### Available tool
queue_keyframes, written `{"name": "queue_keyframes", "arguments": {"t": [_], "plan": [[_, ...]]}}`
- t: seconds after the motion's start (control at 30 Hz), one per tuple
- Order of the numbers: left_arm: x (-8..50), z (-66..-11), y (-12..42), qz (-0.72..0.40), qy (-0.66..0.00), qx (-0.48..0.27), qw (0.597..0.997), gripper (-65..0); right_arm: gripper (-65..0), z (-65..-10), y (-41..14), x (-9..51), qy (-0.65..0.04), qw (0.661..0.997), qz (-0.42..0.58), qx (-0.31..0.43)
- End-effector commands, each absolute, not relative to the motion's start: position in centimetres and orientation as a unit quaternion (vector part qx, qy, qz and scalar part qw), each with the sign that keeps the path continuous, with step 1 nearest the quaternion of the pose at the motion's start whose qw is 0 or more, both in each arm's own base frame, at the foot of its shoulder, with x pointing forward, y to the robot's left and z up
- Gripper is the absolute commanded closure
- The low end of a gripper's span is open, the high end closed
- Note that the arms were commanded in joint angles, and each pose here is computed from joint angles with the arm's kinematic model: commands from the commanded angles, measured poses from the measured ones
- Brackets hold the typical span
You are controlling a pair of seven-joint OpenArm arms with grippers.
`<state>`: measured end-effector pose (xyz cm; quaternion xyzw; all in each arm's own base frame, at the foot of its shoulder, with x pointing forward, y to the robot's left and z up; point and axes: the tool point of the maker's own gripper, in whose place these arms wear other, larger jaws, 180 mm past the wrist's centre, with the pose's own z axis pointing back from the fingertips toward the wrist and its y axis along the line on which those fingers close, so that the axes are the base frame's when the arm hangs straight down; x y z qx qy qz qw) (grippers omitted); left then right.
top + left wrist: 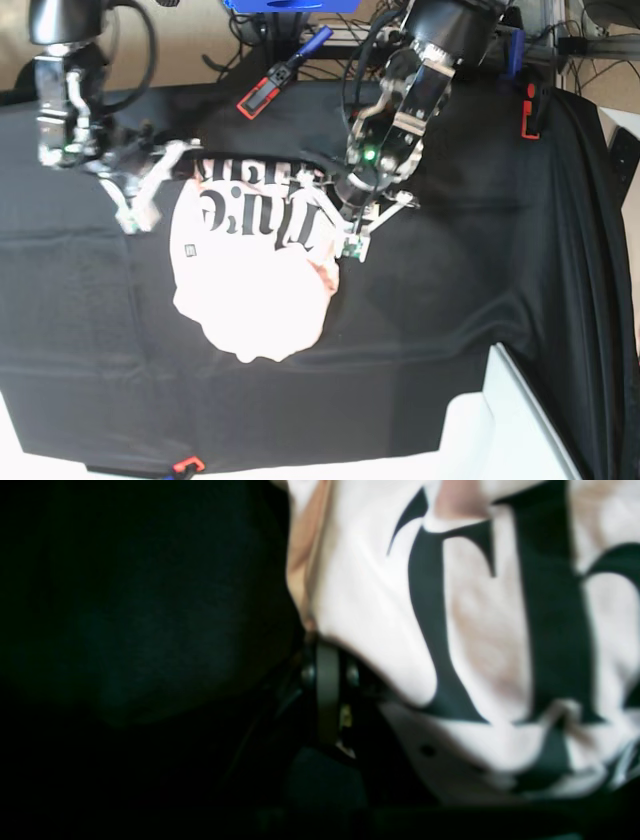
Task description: Fold the T-shirt properly
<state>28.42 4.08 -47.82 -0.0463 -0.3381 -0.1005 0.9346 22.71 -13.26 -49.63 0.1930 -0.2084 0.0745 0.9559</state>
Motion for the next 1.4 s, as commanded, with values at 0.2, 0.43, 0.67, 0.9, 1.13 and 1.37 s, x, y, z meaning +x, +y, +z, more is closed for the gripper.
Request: {"name": "queue_keyframes", "arguments": {"t": [0.2, 0.43, 0.67, 0.9, 1.13, 1.37], "plan": [[30.2, -41.3, 5.6, -0.116, -0.446, -0.043, 0.887, 0.0, 0.0, -47.9, -17.5, 25.3, -0.332, 0.93, 0.106, 0.118], [28.7, -39.7, 8.4, -0.163, -0.53, -0.019, 0.832, 0.0, 0.0, -46.7, -17.6, 23.7, -0.438, 0.88, 0.164, 0.083], [23.1, -40.0, 8.1, -0.33, -0.565, 0.053, 0.754, 0.0, 0.0, -43.9, -16.5, 20.3, -0.529, 0.828, 0.146, 0.119], [18.0, -40.2, 6.7, -0.362, -0.578, 0.013, 0.731, 0.0, 0.0, -41.9, -17.2, 17.1, -0.571, 0.805, 0.112, 0.117], [13.9, -42.0, 6.8, -0.361, -0.538, -0.004, 0.762, 0.0, 0.0, -42.0, -22.1, 14.1, -0.563, 0.824, 0.044, 0.047], [9.3, -44.3, 7.1, -0.361, -0.486, -0.02, 0.796, 0.0, 0.0, -44.3, -21.3, 10.4, -0.524, 0.85, 0.015, 0.053]]}}
